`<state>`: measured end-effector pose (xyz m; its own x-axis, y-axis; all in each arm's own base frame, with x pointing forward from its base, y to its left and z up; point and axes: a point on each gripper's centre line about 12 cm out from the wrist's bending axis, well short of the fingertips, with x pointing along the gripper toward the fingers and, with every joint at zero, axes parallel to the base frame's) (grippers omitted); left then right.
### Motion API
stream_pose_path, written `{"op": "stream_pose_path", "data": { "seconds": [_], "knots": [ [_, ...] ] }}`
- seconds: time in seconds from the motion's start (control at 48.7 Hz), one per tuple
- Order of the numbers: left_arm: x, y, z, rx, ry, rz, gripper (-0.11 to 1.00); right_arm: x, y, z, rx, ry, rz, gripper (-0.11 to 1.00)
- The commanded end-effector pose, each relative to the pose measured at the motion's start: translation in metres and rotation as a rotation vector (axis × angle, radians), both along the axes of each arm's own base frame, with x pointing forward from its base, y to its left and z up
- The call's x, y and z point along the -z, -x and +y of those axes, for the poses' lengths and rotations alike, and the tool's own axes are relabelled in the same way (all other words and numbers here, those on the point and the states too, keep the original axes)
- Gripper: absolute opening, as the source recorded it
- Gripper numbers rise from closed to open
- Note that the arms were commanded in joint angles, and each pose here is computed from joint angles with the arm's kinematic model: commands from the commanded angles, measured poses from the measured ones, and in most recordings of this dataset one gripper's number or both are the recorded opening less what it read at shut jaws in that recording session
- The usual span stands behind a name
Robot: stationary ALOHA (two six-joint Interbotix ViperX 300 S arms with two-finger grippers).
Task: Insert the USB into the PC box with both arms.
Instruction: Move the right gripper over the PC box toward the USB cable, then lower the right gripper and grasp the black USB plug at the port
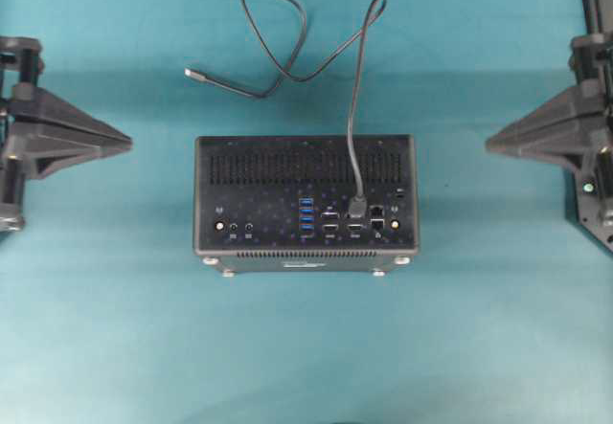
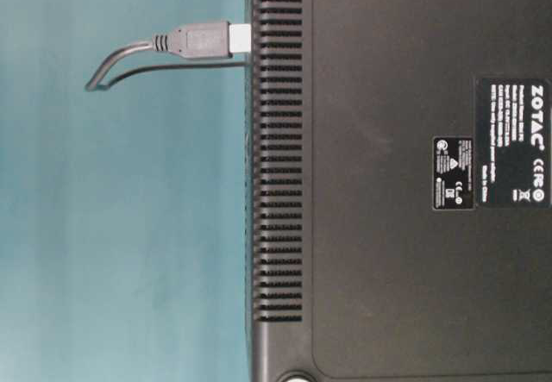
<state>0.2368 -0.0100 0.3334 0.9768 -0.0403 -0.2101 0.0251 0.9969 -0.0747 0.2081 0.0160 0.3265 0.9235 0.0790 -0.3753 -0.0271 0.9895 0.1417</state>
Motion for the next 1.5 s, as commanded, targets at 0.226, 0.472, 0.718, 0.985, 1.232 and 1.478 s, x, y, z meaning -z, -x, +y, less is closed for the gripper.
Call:
{"op": "stream_pose_path", "data": {
  "seconds": [0.226,0.472,0.718,0.985,1.232,1.478],
  "knots": [
    [-0.006,-0.006,-0.001,0.003,-0.004,0.011,0.0,-0.022,-0.029,0.004,-0.007,0.006,0.169,0.02],
    [-0.004,-0.004,0.0,0.001,-0.004,0.017,0.0,-0.041,-0.058,0.006,-0.012,0.015,0.302,0.08],
    [-0.003,-0.004,-0.001,0.002,0.002,0.019,0.0,-0.042,-0.081,0.006,0.012,0.0,0.505,0.24],
    [-0.004,-0.002,-0.001,0.001,0.007,0.013,0.0,-0.045,-0.101,0.011,0.111,-0.132,0.521,0.68],
    [-0.008,-0.002,0.0,-0.001,0.009,-0.001,0.0,-0.041,-0.111,0.024,0.159,-0.204,0.533,0.7],
    [-0.006,-0.001,-0.001,0.001,0.009,0.003,0.0,-0.035,-0.128,0.026,0.18,-0.221,0.559,0.7]
  ]
}}
